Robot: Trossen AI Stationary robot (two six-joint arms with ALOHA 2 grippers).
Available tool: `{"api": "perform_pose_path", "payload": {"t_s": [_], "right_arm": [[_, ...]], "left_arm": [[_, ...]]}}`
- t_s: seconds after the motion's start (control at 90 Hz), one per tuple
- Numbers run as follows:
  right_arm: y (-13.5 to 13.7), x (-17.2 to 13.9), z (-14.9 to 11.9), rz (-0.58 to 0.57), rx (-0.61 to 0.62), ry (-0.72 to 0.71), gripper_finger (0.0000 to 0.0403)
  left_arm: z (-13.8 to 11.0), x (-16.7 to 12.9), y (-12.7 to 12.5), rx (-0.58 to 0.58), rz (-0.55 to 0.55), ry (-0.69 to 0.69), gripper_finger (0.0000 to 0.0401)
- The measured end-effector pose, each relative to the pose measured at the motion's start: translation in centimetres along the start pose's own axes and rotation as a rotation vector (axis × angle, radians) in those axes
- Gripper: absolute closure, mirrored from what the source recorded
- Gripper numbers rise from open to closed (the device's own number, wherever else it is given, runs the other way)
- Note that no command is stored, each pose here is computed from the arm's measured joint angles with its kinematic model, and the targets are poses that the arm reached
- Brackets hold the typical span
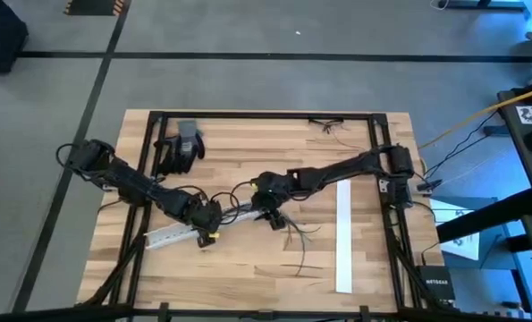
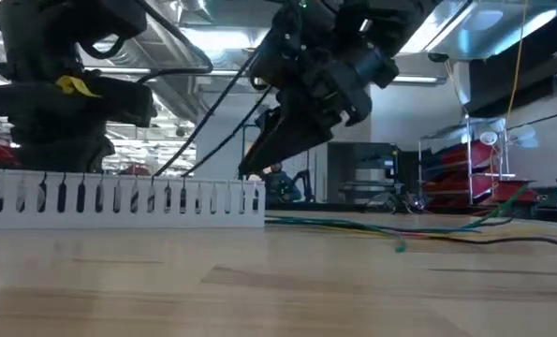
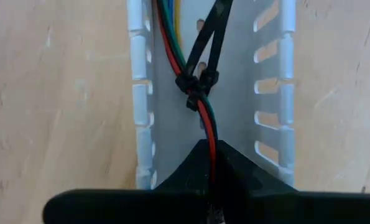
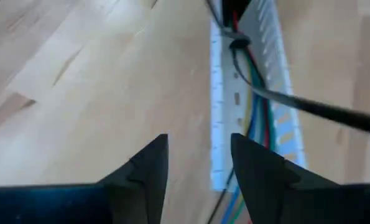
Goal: Ziptie cables
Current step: Put the colored ziptied cables into the white cable duct
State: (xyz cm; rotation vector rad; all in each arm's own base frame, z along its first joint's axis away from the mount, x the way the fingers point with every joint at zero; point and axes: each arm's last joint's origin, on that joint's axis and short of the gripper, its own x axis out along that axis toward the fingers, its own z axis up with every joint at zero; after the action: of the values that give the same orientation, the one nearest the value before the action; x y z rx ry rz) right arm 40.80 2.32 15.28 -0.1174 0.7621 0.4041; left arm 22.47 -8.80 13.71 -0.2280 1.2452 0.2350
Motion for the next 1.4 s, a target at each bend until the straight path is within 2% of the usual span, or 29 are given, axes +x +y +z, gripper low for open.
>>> {"api": "perform_pose_path", "payload": {"t_s": [0.156, 0.244, 0.333, 0.456, 0.5, 0.633, 0.722, 1.067, 1.156, 1.3, 1.4], "right_arm": [[0.1, 1.5, -0.8, -0.089, -0.006, 0.046, 0.0237], [0.2, 1.9, -1.1, -0.093, -0.005, 0.053, 0.0252], [0.2, 1.9, -1.1, -0.088, -0.011, 0.055, 0.0292], [0.1, 1.8, -1.3, -0.086, -0.019, 0.068, 0.0377], [0.1, 1.8, -1.4, -0.088, -0.032, 0.086, 0.0390], [0.0, 1.6, -1.6, -0.167, -0.053, 0.154, 0.0387], [0.1, 1.3, -1.7, -0.173, -0.057, 0.183, 0.0397], [0.2, 0.4, -1.3, -0.212, -0.043, 0.185, 0.0401], [0.1, 0.4, -1.3, -0.224, -0.021, 0.180, 0.0401], [0.0, 0.4, -1.2, -0.248, 0.004, 0.163, 0.0401], [-0.1, 0.4, -1.2, -0.268, 0.026, 0.156, 0.0402]], "left_arm": [[0.0, 0.0, 0.0, 0.000, -0.002, -0.005, 0.0393], [0.1, 0.0, 0.0, 0.000, -0.003, -0.006, 0.0393], [0.1, 0.0, 0.0, 0.000, -0.002, -0.007, 0.0393], [0.1, 0.0, 0.0, -0.002, -0.002, -0.006, 0.0393], [0.1, 0.0, 0.0, -0.004, -0.002, -0.007, 0.0393], [0.0, 0.0, -0.2, -0.014, -0.004, -0.010, 0.0393], [-0.1, -0.1, -0.4, -0.023, -0.019, -0.008, 0.0393], [-0.1, -0.2, -0.9, -0.196, -0.134, 0.077, 0.0393], [0.2, -0.1, -0.9, -0.240, -0.155, 0.062, 0.0393], [1.4, 0.0, -1.1, -0.297, -0.248, -0.013, 0.0387], [2.0, 0.1, -0.8, -0.393, -0.230, -0.067, 0.0383]]}}
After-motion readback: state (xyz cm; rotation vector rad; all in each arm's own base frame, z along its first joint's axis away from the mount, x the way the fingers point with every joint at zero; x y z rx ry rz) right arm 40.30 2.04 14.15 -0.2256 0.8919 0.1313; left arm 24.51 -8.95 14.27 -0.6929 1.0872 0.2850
